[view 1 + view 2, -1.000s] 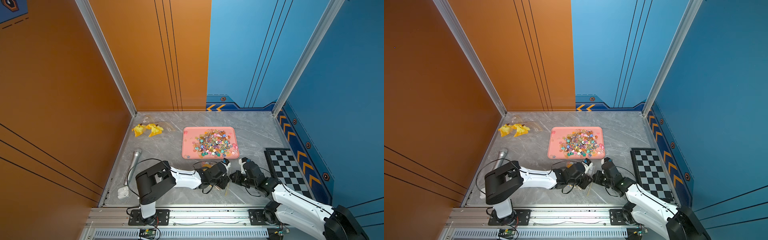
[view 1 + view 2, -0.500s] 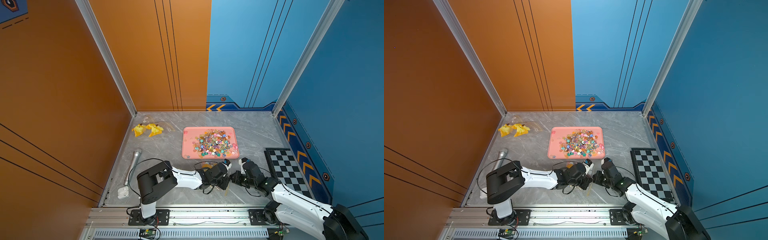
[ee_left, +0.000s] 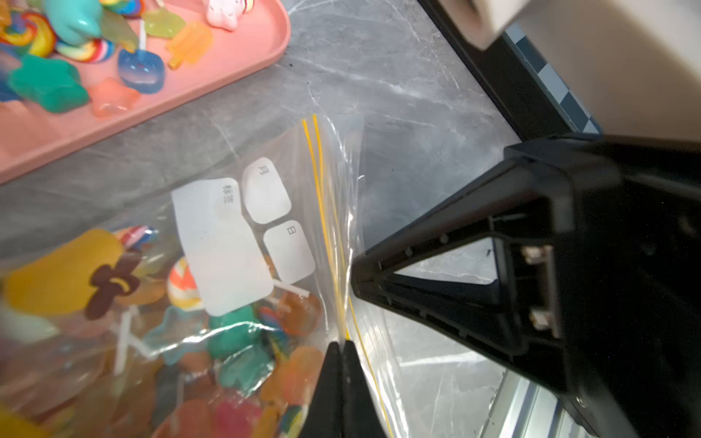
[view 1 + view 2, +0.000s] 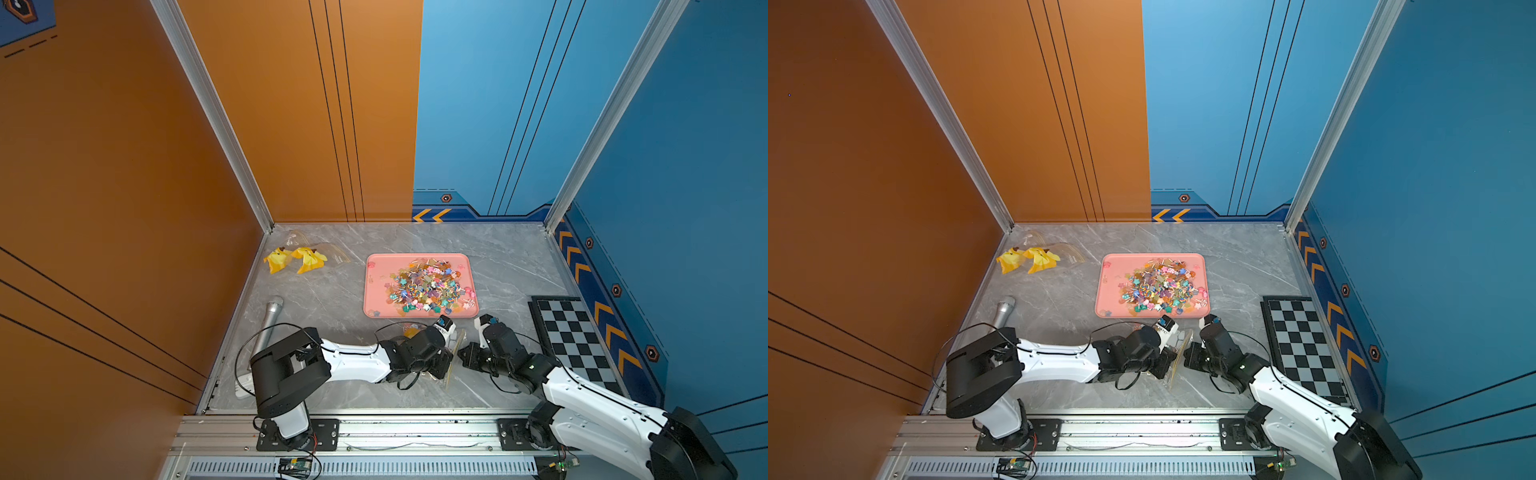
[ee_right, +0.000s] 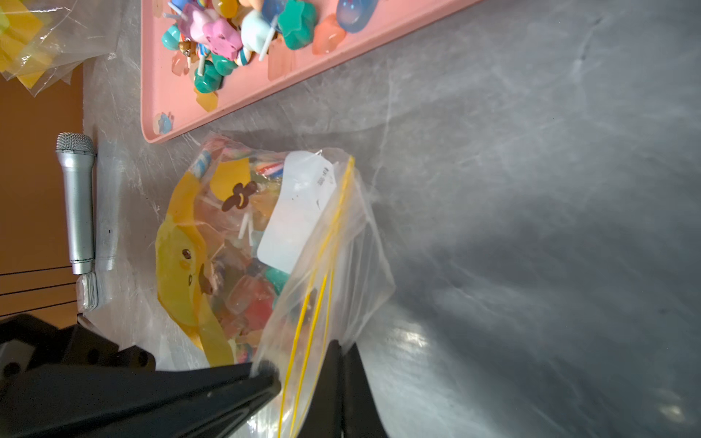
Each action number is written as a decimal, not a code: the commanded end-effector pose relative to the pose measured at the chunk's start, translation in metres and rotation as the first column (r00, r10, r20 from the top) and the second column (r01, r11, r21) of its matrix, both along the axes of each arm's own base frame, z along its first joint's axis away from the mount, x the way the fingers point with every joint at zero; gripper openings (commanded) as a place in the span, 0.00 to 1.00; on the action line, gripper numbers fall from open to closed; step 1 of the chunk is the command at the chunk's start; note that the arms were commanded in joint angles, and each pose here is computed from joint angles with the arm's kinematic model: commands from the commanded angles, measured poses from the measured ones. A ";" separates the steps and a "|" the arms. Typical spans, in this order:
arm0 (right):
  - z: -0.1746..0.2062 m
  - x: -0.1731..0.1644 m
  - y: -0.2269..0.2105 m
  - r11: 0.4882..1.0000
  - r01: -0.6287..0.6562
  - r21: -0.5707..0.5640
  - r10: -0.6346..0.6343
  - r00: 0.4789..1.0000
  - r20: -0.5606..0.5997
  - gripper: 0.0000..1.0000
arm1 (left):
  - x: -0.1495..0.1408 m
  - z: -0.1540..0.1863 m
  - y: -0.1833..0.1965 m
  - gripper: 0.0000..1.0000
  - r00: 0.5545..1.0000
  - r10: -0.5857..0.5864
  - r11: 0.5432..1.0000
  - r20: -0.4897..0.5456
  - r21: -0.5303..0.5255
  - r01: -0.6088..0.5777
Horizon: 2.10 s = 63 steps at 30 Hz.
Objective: Pour candies out of the ziploc bag
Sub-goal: Open the ziploc bag at the center of the board.
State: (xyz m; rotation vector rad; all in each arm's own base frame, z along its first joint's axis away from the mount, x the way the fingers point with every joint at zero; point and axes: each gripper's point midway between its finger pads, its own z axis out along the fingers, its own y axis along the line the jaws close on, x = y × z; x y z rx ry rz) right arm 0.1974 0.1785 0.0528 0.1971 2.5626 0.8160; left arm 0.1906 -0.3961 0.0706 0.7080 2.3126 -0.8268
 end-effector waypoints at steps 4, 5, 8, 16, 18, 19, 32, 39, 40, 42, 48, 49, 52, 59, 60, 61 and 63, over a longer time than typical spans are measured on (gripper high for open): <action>-0.018 -0.006 -0.019 0.993 0.018 -0.114 -0.023 0.999 -0.040 0.00 | 0.020 0.018 0.023 0.00 0.992 0.078 0.997 0.098 0.017 -0.080; -0.018 -0.006 -0.019 0.993 0.015 -0.117 -0.020 0.999 -0.041 0.00 | 0.022 0.021 0.026 0.00 0.991 0.085 0.996 0.104 0.018 -0.087; -0.018 -0.006 -0.020 0.992 0.013 -0.123 -0.018 0.999 -0.042 0.00 | 0.026 0.031 0.034 0.00 0.986 0.097 0.994 0.134 0.038 -0.103; -0.014 -0.005 -0.019 0.992 0.008 -0.126 -0.013 0.999 -0.038 0.00 | 0.036 0.044 0.049 0.00 0.978 0.126 0.989 0.168 0.060 -0.138; -0.015 -0.006 -0.021 0.991 0.008 -0.131 -0.013 0.999 -0.040 0.00 | 0.040 0.044 0.052 0.00 0.975 0.140 0.986 0.174 0.062 -0.153; -0.015 -0.006 -0.021 0.991 0.008 -0.134 -0.013 0.999 -0.042 0.00 | 0.041 0.045 0.054 0.00 0.974 0.145 0.986 0.177 0.059 -0.158; -0.010 -0.004 -0.023 0.992 0.019 -0.122 -0.023 0.999 -0.027 0.00 | 0.002 0.041 0.004 0.34 0.990 -0.101 0.995 0.100 -0.011 0.103; -0.004 -0.003 -0.021 0.994 0.024 -0.102 -0.025 1.000 -0.014 0.00 | -0.022 0.027 -0.023 0.55 0.978 -0.204 0.978 0.045 -0.030 0.205; -0.004 -0.002 -0.021 0.995 0.024 -0.099 -0.025 1.000 -0.012 0.00 | -0.024 0.025 -0.025 0.56 0.977 -0.208 0.977 0.039 -0.028 0.209; -0.002 -0.002 -0.020 0.995 0.024 -0.092 -0.025 1.000 -0.009 0.00 | -0.025 0.022 -0.030 0.57 0.977 -0.210 0.977 0.035 -0.023 0.211; 0.001 -0.003 -0.018 0.997 0.022 -0.075 -0.022 1.000 -0.005 0.00 | -0.017 0.011 -0.033 0.58 0.986 -0.164 0.987 0.030 0.003 0.164; 0.002 -0.003 -0.018 0.997 0.021 -0.072 -0.022 1.000 -0.003 0.00 | -0.014 0.010 -0.032 0.58 0.988 -0.152 0.988 0.033 0.009 0.152; 0.004 -0.003 -0.016 0.998 0.017 -0.060 -0.017 1.000 0.003 0.00 | -0.006 0.003 -0.029 0.56 0.993 -0.116 0.993 0.028 0.036 0.115; 0.007 -0.004 -0.015 0.999 0.016 -0.048 -0.016 1.000 0.008 0.00 | 0.002 -0.006 -0.020 0.44 0.996 -0.081 0.990 0.036 0.117 0.076; 0.007 -0.004 -0.015 0.999 0.016 -0.048 -0.016 1.000 0.007 0.00 | 0.003 -0.006 -0.019 0.41 0.996 -0.077 0.990 0.038 0.117 0.072; 0.006 -0.005 -0.015 0.999 0.014 -0.050 -0.014 1.000 0.007 0.00 | 0.004 -0.005 -0.018 0.38 0.996 -0.074 0.991 0.040 0.117 0.069; 0.006 -0.005 -0.015 0.999 0.013 -0.051 -0.013 1.000 0.006 0.00 | 0.005 -0.004 -0.018 0.32 0.997 -0.069 0.991 0.042 0.116 0.064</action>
